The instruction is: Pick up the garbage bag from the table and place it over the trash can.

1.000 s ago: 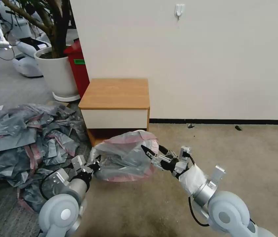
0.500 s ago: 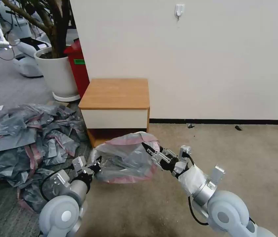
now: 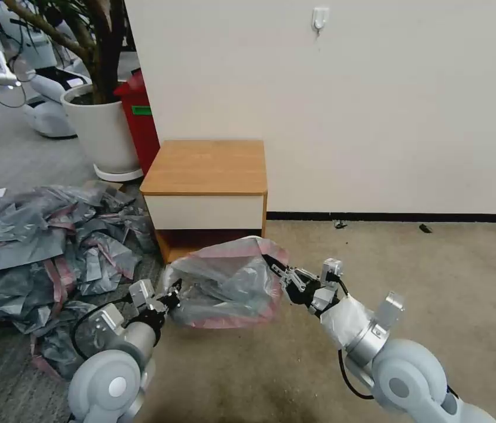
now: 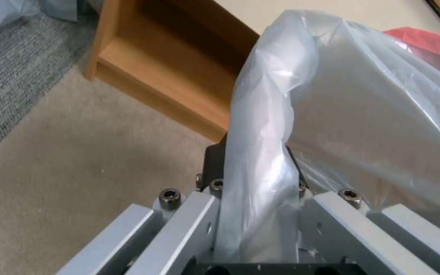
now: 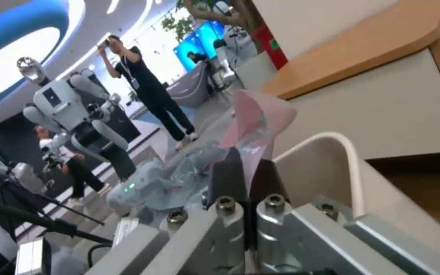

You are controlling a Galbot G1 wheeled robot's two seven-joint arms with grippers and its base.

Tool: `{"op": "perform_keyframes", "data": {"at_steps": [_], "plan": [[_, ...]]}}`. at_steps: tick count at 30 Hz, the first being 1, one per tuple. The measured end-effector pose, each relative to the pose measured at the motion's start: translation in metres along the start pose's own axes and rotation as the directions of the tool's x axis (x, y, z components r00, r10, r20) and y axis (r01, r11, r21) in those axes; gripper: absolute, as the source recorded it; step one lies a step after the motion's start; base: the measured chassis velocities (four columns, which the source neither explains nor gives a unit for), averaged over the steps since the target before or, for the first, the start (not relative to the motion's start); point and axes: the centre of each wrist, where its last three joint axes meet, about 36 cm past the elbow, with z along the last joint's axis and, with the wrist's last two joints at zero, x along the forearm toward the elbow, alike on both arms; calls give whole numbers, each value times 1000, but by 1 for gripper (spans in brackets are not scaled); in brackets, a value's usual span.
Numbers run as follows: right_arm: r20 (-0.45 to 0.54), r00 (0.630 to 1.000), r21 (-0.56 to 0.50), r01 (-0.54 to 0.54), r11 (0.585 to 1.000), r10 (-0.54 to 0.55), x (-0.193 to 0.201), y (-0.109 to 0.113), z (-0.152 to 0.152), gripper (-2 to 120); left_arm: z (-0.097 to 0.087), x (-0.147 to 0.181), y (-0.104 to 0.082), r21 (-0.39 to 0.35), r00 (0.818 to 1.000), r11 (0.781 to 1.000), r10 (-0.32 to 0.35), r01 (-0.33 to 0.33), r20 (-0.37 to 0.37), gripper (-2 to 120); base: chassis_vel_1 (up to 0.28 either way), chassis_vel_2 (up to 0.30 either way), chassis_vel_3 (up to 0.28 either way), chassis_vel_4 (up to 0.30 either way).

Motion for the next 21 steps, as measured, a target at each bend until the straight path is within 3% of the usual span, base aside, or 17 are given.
{"op": "perform_keyframes", "data": {"at_steps": [11,21], "plan": [[5,999,93,-44,995,44,3,-30,-14,0,5,8,3,-51,995,994,99,-100,-16,4,0,0,0,0],[-18,994,144,-100,984,104,18,-54,-15,0,0,9,4,-7,988,989,148,-148,33,4,0,0,0,0]]}}
